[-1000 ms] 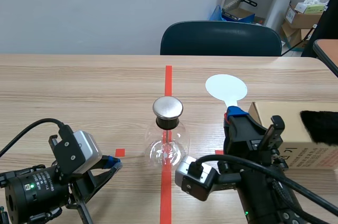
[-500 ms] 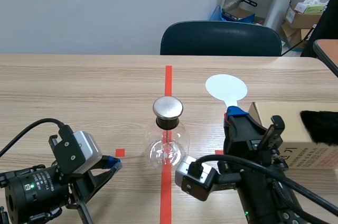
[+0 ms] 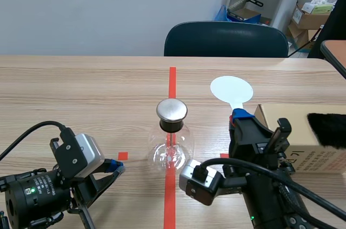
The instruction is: Do the electroscope experiment
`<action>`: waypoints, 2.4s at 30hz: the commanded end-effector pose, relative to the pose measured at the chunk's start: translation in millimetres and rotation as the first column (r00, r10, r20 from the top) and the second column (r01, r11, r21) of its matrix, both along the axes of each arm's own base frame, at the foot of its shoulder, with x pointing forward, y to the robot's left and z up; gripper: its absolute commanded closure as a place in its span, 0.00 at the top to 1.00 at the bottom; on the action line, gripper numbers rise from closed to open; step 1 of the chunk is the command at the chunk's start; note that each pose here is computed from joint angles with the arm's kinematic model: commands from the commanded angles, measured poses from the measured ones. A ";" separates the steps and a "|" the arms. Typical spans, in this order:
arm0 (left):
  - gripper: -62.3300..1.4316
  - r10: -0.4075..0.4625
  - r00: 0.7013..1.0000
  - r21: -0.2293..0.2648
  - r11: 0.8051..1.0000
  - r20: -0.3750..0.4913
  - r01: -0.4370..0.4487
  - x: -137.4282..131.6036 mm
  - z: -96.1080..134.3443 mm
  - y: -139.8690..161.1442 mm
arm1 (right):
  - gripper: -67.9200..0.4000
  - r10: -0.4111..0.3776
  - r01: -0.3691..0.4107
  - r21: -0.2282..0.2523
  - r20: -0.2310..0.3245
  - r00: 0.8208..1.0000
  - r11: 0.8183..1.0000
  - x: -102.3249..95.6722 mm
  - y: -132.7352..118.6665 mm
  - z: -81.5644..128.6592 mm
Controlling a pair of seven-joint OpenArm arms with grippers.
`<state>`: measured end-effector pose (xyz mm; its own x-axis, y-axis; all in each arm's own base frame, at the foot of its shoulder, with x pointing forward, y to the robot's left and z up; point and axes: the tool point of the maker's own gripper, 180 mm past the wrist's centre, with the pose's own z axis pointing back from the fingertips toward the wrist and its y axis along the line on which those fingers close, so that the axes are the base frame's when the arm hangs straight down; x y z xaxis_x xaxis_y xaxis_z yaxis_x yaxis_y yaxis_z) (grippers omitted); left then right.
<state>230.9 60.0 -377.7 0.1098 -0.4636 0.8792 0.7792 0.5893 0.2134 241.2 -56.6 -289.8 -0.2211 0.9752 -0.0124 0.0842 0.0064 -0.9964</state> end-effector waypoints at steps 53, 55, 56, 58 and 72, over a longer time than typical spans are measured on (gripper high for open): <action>0.05 0.001 1.000 -0.024 1.000 0.014 -0.001 3.3 6.4 -3.8 | 0.02 0.016 -0.016 0.003 0.036 0.999 1.000 1.3 0.6 9.8; 0.05 0.001 1.000 -0.024 1.000 0.015 -0.001 3.3 6.5 -3.8 | 0.02 0.034 -0.034 0.003 0.041 0.999 0.999 0.4 3.7 10.7; 0.05 0.001 1.000 -0.024 1.000 0.015 -0.001 3.3 6.5 -3.9 | 0.02 0.046 -0.046 0.004 0.047 0.998 0.999 -0.3 5.8 11.8; 0.05 0.001 1.000 -0.024 1.000 0.015 -0.001 3.3 6.5 -3.9 | 0.02 0.078 -0.079 0.004 0.060 0.995 0.997 -2.2 11.3 13.9; 0.05 0.001 1.000 -0.024 1.000 0.014 -0.001 3.3 6.5 -3.9 | 0.02 0.371 -0.369 -0.039 0.058 0.927 0.928 -25.9 60.1 11.9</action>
